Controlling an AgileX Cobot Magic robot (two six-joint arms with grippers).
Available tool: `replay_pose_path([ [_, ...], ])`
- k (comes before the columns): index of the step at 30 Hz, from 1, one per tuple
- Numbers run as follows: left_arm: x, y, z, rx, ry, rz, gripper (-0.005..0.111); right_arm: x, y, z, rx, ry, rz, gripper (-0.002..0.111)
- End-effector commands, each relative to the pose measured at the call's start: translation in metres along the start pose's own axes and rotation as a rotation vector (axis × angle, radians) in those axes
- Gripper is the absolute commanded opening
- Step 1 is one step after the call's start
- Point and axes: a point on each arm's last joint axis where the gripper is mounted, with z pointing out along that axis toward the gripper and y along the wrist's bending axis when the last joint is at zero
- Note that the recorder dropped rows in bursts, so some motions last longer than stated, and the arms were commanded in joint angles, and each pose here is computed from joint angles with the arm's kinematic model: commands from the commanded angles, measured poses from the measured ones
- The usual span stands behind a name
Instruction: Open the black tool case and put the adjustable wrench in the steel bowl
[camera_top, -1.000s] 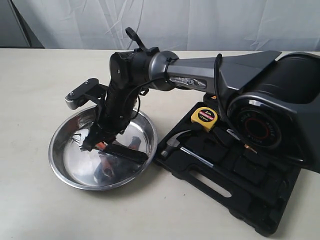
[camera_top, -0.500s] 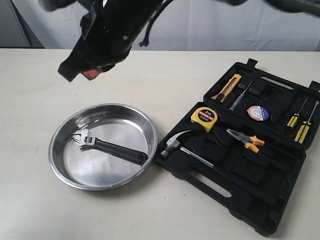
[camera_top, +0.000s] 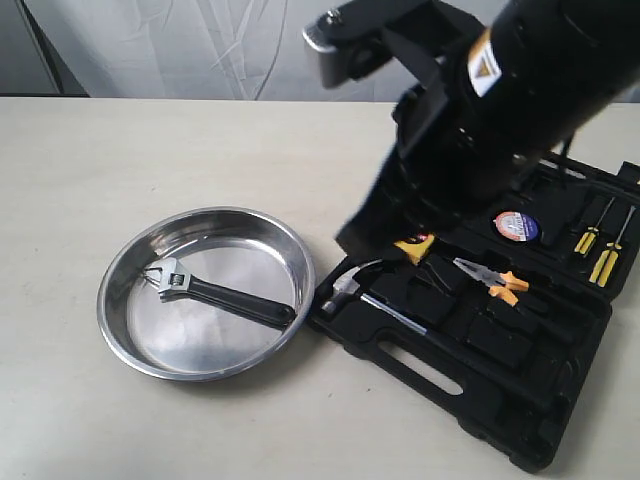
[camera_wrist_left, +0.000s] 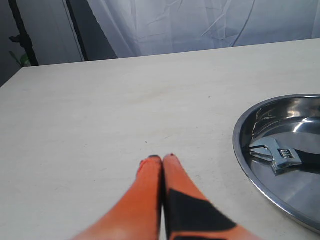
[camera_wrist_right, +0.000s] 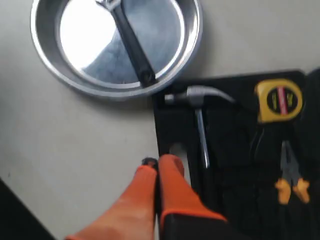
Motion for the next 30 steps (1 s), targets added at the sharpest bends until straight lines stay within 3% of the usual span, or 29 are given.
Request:
replay_pose_path([
  [1,-0.002,0.000,0.000,-0.002,-0.015,0.000,0.000,0.020,0.000,-0.010,0.002,0.100,0.006,-0.001],
  [5,-0.002,0.000,0.000,-0.002,-0.015,0.000,0.000,0.021,-0.003,-0.013,0.033,0.101,0.002,-0.001],
  [8,-0.002,0.000,0.000,-0.002,-0.015,0.000,0.000,0.020,-0.011,-0.017,0.129,0.060,0.078,-0.001],
  [11,-0.002,0.000,0.000,-0.002,-0.015,0.000,0.000,0.016,-0.019,-0.028,0.220,-0.064,0.079,-0.001],
  [17,-0.002,0.000,-0.001,-0.002,-0.017,0.000,0.000,0.040,-0.021,-0.057,0.213,-0.348,0.086,-0.001],
  [22,-0.002,0.000,-0.001,-0.002,-0.017,0.000,0.000,0.103,-0.044,-0.059,0.231,-0.623,0.334,-0.001],
  [27,-0.002,0.000,-0.001,-0.002,-0.017,0.000,0.000,0.204,-0.042,-0.028,0.462,-0.869,0.449,-0.001],
  [30,-0.002,0.000,0.000,-0.002,-0.015,0.000,0.000,0.247,-0.035,0.000,0.570,-0.950,0.541,-0.001],
])
